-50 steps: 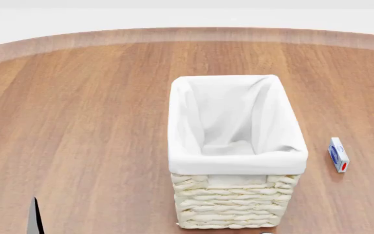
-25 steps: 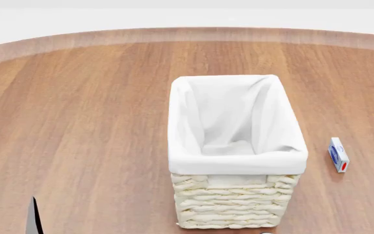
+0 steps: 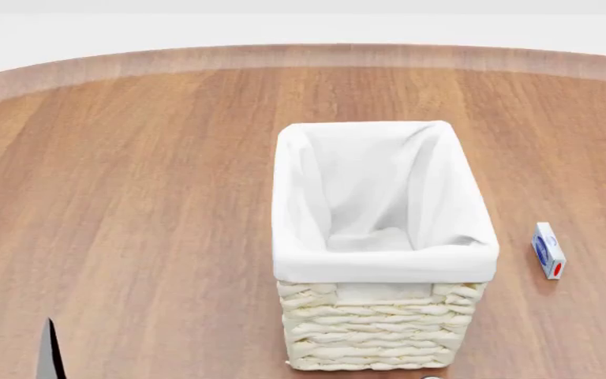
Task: Pick up the alphabet soup and put it in the basket.
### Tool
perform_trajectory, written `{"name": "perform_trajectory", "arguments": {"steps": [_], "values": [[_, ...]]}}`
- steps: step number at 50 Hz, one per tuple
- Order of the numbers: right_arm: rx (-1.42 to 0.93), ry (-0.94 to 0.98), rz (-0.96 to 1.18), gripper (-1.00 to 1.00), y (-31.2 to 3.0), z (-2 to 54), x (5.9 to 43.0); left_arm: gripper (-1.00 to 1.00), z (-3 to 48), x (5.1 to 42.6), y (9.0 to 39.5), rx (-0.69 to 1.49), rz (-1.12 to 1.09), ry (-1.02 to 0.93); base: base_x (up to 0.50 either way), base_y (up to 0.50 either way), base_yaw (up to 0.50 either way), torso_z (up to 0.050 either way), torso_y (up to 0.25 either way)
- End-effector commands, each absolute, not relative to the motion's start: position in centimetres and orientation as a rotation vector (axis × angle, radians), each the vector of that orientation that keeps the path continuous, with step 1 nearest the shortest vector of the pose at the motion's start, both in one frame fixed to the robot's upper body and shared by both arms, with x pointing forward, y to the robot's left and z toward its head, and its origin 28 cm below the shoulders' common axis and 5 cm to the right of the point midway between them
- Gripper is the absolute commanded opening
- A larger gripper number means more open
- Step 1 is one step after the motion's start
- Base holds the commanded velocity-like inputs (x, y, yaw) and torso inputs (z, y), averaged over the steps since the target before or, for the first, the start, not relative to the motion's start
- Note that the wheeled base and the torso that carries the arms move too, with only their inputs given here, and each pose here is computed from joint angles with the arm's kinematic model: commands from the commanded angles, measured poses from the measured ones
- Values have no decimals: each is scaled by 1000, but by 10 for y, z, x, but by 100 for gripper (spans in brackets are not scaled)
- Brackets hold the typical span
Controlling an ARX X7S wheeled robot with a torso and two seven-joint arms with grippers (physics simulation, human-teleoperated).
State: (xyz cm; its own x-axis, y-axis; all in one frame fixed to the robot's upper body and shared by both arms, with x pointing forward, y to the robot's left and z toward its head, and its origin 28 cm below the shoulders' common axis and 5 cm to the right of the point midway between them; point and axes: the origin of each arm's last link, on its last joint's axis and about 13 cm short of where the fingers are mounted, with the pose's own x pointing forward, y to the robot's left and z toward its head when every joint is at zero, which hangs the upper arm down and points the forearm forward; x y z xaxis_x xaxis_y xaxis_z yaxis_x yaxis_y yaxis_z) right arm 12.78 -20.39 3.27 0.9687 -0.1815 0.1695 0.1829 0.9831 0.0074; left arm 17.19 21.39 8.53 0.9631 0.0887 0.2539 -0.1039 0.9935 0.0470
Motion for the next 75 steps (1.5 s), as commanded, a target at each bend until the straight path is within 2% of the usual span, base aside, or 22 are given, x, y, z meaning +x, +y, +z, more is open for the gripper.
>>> {"name": "perform_trajectory", "arguments": {"steps": [1,26,52,75], "values": [[-49,-284,-158,-100,-199,81,140,100,86,171,214,57,100,-253,0,0,0,0,0],[-44,-459,-90,-100,-180,162,179,100,86,171,215,58,103,-256,0,0,0,0,0],[-89,-567,39,-100,-146,242,257,100,85,172,216,56,106,-253,0,0,0,0,1],[-85,-510,100,-100,-123,275,337,100,85,173,216,56,108,-250,0,0,0,0,0]]}}
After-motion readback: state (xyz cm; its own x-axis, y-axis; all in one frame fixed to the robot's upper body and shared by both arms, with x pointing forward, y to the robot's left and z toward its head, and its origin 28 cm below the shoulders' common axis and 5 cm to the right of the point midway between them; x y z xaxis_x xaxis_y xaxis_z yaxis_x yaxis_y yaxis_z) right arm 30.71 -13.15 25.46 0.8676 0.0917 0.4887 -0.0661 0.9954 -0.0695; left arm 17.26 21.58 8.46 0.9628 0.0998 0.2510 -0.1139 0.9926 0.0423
